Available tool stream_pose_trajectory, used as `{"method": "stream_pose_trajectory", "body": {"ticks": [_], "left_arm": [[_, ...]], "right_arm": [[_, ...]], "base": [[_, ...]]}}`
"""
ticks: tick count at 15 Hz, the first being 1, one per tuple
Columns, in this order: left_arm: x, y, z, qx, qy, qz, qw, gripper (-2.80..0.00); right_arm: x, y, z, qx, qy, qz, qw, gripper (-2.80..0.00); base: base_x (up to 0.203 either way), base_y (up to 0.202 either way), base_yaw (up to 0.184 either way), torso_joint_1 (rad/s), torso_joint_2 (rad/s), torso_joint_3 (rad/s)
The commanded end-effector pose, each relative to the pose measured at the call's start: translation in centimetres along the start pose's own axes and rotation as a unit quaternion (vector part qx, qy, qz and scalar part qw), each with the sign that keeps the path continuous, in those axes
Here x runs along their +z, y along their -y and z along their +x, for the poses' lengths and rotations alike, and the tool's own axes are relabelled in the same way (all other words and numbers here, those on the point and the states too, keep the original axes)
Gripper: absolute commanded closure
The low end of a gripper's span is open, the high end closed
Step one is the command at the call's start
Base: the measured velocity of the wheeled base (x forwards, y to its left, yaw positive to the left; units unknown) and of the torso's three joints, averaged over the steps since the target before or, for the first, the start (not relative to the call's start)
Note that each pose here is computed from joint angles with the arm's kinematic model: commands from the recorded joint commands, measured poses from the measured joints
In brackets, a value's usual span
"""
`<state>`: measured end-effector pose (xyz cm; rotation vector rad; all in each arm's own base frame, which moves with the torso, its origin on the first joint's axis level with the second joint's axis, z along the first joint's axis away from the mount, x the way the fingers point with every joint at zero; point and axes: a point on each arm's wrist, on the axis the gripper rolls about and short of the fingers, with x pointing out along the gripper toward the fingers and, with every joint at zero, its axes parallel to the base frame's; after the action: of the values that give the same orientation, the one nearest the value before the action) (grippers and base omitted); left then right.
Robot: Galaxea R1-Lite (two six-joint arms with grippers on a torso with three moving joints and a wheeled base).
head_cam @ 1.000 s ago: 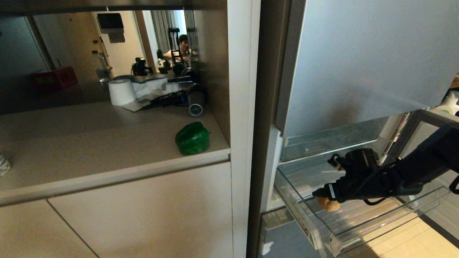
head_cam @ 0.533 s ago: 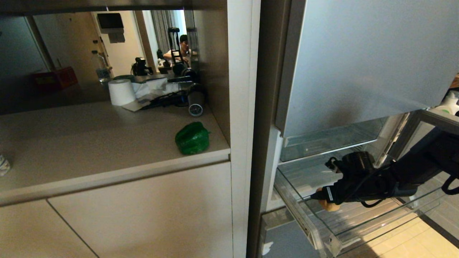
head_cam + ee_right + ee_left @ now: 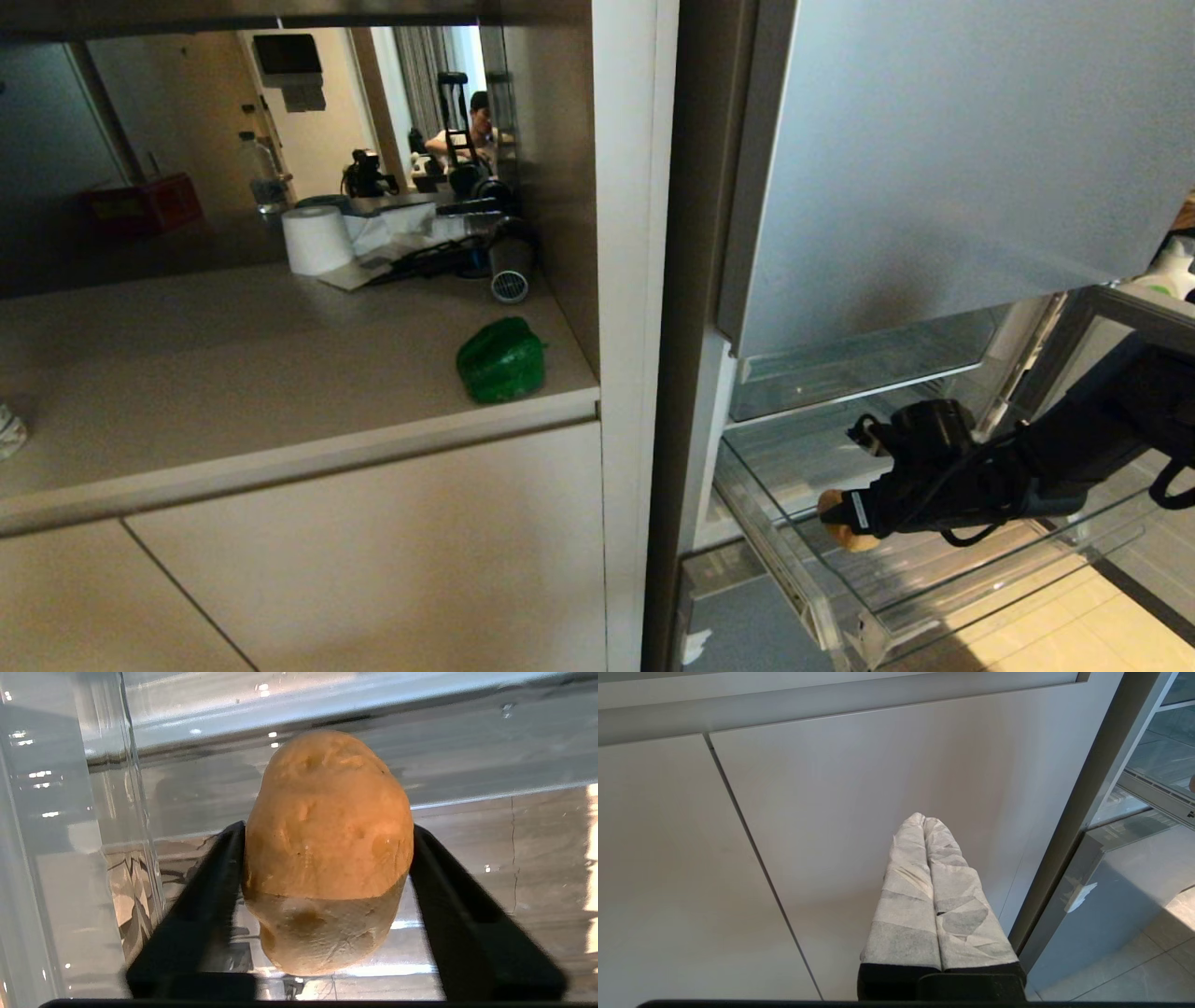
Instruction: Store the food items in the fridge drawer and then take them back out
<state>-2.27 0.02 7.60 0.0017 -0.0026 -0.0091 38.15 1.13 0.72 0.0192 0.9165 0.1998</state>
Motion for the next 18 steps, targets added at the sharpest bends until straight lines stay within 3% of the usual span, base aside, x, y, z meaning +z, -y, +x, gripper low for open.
{"method": "stream_pose_trajectory", "body": {"ticks": [1,8,13,18], "left_arm": [[0.0,0.0,0.0,0.0,-0.001,0.0,1.0,0.0],[0.0,0.0,0.0,0.0,-0.001,0.0,1.0,0.0],[0.0,0.0,0.0,0.0,-0.001,0.0,1.0,0.0],[0.0,0.0,0.0,0.0,-0.001,0.0,1.0,0.0]], "right_arm": [[-0.1,0.0,0.0,0.001,-0.001,-0.001,1.0,0.0],[1.2,-0.6,-2.9,-0.001,0.033,-0.003,0.999,0.0],[1.6,-1.8,-10.0,-0.004,0.094,-0.008,0.996,0.0],[-0.4,-3.5,-17.5,0.001,0.157,-0.013,0.988,0.0]], "base": [[0.0,0.0,0.0,0.0,0.0,0.0],[0.0,0.0,0.0,0.0,0.0,0.0],[0.0,0.0,0.0,0.0,0.0,0.0],[0.0,0.0,0.0,0.0,0.0,0.0]]}}
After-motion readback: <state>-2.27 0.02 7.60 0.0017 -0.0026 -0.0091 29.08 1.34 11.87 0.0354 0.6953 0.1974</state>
